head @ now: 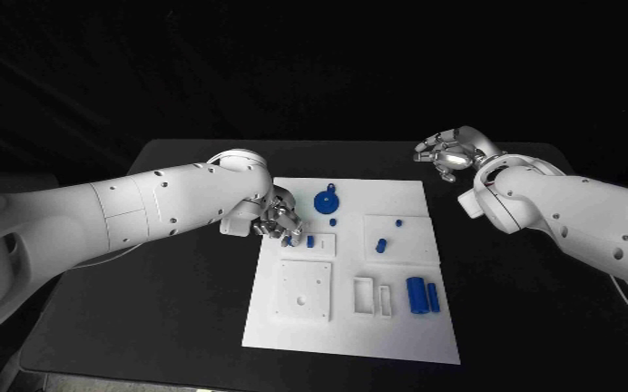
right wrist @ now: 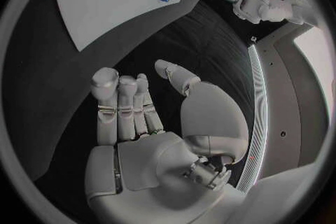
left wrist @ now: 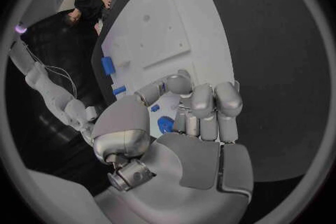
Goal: Assemble the parts on the task board
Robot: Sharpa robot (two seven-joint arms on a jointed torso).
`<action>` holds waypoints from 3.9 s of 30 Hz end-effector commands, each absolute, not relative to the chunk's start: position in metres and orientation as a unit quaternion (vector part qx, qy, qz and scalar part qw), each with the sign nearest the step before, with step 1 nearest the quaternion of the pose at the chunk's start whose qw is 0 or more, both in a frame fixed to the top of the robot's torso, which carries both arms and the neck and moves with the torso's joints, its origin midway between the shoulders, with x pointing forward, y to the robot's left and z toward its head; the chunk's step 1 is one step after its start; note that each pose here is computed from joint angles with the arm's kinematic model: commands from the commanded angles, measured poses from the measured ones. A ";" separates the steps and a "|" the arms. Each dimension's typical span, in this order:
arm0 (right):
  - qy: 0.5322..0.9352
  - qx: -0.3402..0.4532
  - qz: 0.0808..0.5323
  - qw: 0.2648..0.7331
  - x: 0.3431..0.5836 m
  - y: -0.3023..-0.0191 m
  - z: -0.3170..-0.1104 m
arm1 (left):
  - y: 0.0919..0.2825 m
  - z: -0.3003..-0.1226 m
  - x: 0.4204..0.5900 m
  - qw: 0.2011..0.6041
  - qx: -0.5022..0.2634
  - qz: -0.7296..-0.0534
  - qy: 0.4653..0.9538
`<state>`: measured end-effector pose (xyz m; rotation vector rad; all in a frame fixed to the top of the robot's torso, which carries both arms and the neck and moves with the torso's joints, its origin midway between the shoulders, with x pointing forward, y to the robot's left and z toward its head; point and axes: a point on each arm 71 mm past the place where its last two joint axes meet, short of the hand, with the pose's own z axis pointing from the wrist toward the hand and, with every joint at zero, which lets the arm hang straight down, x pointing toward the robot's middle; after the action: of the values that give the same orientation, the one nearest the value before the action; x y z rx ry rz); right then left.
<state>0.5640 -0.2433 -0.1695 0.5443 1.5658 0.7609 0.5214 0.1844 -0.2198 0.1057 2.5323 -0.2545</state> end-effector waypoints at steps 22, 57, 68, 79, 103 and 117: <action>0.681 0.229 0.332 0.611 0.564 -0.242 -0.170 | 0.186 -0.232 0.517 0.284 0.031 -0.087 0.954; 0.680 0.230 0.332 0.612 0.563 -0.243 -0.170 | 0.188 -0.231 0.516 0.290 0.029 -0.083 0.953; 0.680 0.230 0.332 0.612 0.563 -0.243 -0.170 | 0.189 -0.231 0.517 0.302 0.023 -0.084 0.949; 0.680 0.230 0.331 0.612 0.563 -0.243 -0.170 | 0.192 -0.230 0.520 0.312 0.016 -0.084 0.946; 0.681 0.231 0.330 0.611 0.563 -0.244 -0.171 | 0.195 -0.231 0.521 0.302 0.019 -0.078 0.950; 0.681 0.231 0.330 0.612 0.563 -0.244 -0.172 | 0.199 -0.229 0.524 0.307 0.013 -0.077 0.949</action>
<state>0.5632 -0.2451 -0.1719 0.5473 1.5687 0.7565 0.5230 0.1937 -0.2263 0.0336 2.5127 -0.2446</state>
